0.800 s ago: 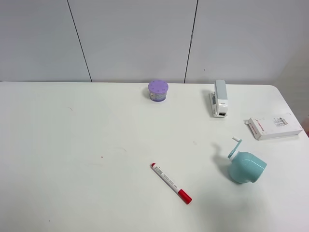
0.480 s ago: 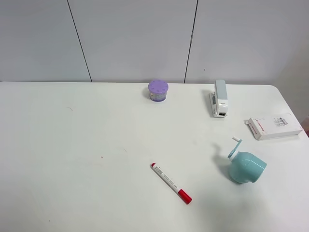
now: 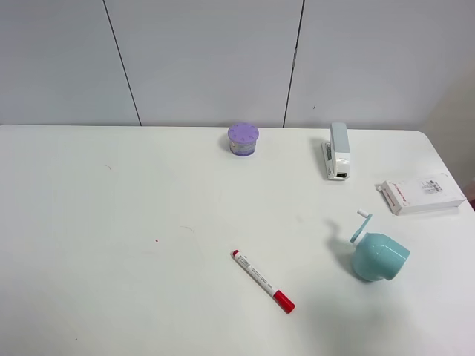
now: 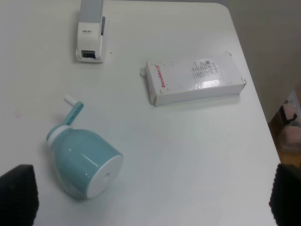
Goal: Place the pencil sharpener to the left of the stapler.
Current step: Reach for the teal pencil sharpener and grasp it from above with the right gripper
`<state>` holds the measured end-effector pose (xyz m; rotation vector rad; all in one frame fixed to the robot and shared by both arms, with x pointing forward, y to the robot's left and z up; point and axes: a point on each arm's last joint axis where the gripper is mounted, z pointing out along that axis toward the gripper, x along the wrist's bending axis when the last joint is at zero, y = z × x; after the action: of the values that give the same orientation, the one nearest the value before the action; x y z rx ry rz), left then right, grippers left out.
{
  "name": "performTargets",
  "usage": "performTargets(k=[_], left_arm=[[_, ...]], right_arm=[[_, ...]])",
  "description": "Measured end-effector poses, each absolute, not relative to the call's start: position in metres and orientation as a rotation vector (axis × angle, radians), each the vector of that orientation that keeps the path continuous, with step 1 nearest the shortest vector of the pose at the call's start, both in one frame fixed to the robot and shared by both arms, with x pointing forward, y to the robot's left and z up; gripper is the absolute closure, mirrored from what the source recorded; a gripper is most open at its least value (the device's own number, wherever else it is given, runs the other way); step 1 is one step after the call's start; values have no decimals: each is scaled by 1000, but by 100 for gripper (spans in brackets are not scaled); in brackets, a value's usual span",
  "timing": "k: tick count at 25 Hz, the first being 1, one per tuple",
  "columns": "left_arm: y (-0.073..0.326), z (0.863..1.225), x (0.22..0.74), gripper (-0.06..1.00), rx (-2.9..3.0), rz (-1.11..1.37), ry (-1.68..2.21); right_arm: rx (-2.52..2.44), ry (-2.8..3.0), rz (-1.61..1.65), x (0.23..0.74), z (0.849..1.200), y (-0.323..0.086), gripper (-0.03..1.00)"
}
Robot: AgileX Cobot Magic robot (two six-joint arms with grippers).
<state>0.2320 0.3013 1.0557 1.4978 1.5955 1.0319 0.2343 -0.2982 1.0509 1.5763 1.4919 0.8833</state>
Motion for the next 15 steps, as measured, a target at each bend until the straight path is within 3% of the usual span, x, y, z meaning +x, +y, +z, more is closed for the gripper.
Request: performTargets(k=[9, 15], left_arm=[[301, 1056, 232, -5, 1498, 1032, 1595], [301, 1056, 232, -5, 1498, 1032, 1595]], right_arm=[[1576, 1507, 879, 236, 1051, -298, -2], [1716, 1731, 780, 264, 1064, -295, -2]])
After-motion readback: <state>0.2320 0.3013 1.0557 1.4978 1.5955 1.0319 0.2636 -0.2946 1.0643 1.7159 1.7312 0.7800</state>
